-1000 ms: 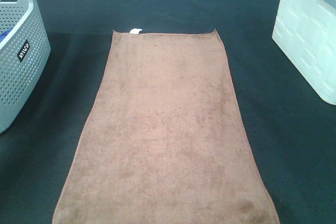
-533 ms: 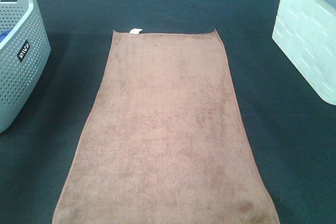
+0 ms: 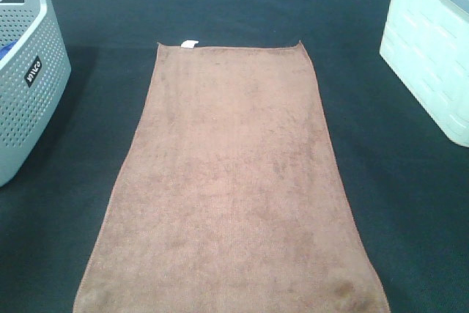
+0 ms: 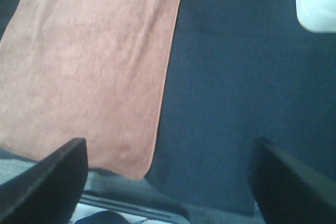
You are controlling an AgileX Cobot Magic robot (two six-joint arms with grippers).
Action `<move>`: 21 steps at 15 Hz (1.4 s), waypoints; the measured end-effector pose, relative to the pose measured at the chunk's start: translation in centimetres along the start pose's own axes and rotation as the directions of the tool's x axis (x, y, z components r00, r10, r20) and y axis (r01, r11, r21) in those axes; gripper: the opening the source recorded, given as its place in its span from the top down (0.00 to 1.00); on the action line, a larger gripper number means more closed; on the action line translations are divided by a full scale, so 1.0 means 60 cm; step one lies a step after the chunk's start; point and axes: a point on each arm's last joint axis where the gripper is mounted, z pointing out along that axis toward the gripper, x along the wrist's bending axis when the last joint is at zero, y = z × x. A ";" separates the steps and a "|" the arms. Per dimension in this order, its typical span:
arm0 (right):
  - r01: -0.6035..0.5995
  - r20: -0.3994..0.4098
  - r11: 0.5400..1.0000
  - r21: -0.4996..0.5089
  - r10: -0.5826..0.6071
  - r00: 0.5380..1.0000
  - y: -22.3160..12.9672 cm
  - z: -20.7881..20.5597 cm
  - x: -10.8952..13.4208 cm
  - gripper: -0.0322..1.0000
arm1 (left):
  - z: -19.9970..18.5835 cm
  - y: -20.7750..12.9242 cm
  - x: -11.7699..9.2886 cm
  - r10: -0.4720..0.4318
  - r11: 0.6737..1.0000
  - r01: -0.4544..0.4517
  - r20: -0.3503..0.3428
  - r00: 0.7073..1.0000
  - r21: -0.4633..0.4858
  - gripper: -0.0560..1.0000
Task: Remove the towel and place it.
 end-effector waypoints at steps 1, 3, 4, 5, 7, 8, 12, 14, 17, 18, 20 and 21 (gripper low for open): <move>0.007 0.002 0.999 -0.038 -0.007 1.000 -0.030 -0.011 0.003 0.20 | -0.020 -0.032 0.003 0.000 0.999 0.000 -0.001 1.000 -0.043 0.15; 0.023 0.006 0.992 -0.123 -0.023 1.000 -0.084 -0.031 0.009 0.20 | -0.059 -0.096 0.010 -0.004 0.987 0.004 0.000 1.000 -0.159 0.15; 0.031 0.008 0.986 -0.162 -0.030 1.000 -0.107 -0.037 0.011 0.20 | -0.071 -0.122 0.012 -0.006 0.979 0.007 0.003 1.000 -0.206 0.15; 0.035 0.010 0.981 -0.189 -0.034 0.999 -0.126 -0.039 0.012 0.20 | -0.080 -0.147 0.014 -0.009 0.968 0.010 0.006 1.000 -0.249 0.15; 0.036 0.011 0.974 -0.225 -0.034 0.999 -0.166 -0.031 0.012 0.20 | -0.092 -0.203 0.018 -0.015 0.942 0.018 0.011 1.000 -0.336 0.15; 0.036 0.011 0.973 -0.229 -0.034 0.999 -0.179 -0.024 0.011 0.20 | -0.096 -0.220 0.019 -0.016 0.931 0.020 0.013 1.000 -0.364 0.15; 0.070 0.031 0.928 -0.365 -0.063 0.998 -0.219 -0.013 0.009 0.20 | -0.088 -0.259 0.019 0.040 0.933 -0.038 0.000 0.999 -0.359 0.15; 0.080 0.038 0.911 -0.404 -0.070 0.997 -0.227 -0.013 0.009 0.20 | -0.085 -0.261 0.017 0.063 0.934 -0.057 0.005 0.998 -0.353 0.15; 0.106 0.049 0.900 -0.423 -0.094 0.994 -0.223 -0.006 0.008 0.21 | -0.085 -0.261 0.015 0.067 0.934 -0.056 0.019 0.998 -0.353 0.15; 0.114 0.054 0.899 -0.423 -0.100 0.993 -0.223 -0.006 0.008 0.21 | -0.085 -0.261 0.015 0.066 0.934 -0.055 0.020 0.998 -0.353 0.15; 0.121 0.069 0.899 -0.420 -0.101 0.992 -0.223 -0.006 0.006 0.21 | -0.085 -0.261 0.013 0.058 0.935 -0.042 0.034 0.998 -0.353 0.16; 0.123 0.074 0.899 -0.420 -0.102 0.992 -0.223 -0.006 0.005 0.21 | -0.085 -0.261 0.013 0.057 0.935 -0.041 0.037 0.998 -0.353 0.16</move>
